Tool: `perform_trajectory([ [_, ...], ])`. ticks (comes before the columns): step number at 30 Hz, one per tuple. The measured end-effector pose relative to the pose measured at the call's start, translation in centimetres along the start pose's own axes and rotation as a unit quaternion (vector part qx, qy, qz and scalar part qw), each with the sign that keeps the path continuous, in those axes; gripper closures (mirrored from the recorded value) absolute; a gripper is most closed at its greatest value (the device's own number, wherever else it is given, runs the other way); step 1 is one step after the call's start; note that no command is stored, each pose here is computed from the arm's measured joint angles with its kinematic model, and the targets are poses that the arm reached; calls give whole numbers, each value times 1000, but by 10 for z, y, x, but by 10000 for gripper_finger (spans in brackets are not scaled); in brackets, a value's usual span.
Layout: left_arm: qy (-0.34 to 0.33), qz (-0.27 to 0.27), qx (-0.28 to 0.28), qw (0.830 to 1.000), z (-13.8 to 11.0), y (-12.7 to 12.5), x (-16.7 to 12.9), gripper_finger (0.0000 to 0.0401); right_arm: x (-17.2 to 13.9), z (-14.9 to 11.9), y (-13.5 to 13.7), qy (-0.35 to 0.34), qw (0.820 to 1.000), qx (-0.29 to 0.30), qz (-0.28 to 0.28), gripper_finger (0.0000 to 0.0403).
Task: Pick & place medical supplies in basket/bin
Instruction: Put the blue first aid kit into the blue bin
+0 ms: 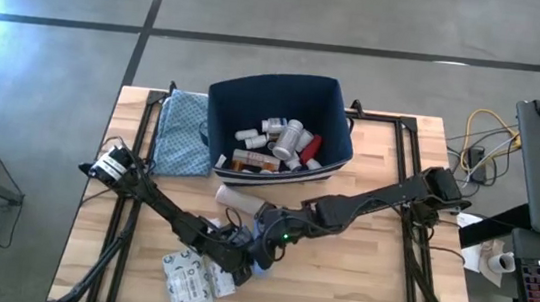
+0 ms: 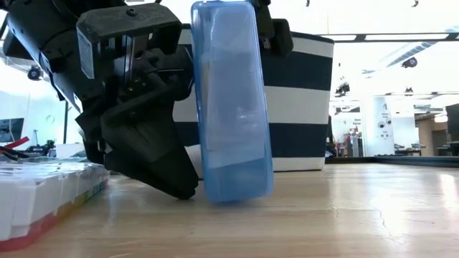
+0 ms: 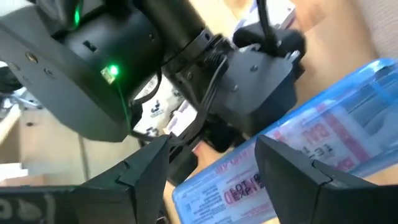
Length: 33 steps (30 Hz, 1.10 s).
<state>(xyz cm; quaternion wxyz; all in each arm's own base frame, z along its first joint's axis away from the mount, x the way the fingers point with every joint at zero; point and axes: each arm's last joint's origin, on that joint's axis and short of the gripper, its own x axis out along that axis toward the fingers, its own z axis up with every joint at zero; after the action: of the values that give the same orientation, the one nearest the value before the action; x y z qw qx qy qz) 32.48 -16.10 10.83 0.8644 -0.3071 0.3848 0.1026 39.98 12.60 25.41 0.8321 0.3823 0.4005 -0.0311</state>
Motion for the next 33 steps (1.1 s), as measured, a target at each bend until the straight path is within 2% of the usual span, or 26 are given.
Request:
perform_trajectory([
  [3, 3, -1, 0, 1000, 0, 0, 0, 340, -6, 4, 4, -11, 1000, -6, -26, 177],
  [7, 4, -1, 1, 1000, -1, 1, 0, 340, -21, 8, 8, -20, 995, -8, -93, 177],
  [11, 3, 1, 1, 1000, -1, 1, 0, 340, -38, 10, 10, -30, 986, 37, -159, 177],
  [18, 1, -1, 1, 1000, -1, 0, 0, 340, -33, 11, 8, -60, 982, 95, -153, 169],
  [26, -2, -4, 4, 1000, -1, 0, 0, 340, -13, 9, 1, -65, 976, 107, -178, 80],
  [29, -4, -4, 4, 1000, -1, 0, 0, 340, -3, 6, -2, -48, 970, 163, -176, 52],
  [33, -7, -4, 4, 1000, 0, 0, 0, 340, 6, 4, -6, -27, 963, 195, -185, 41],
])
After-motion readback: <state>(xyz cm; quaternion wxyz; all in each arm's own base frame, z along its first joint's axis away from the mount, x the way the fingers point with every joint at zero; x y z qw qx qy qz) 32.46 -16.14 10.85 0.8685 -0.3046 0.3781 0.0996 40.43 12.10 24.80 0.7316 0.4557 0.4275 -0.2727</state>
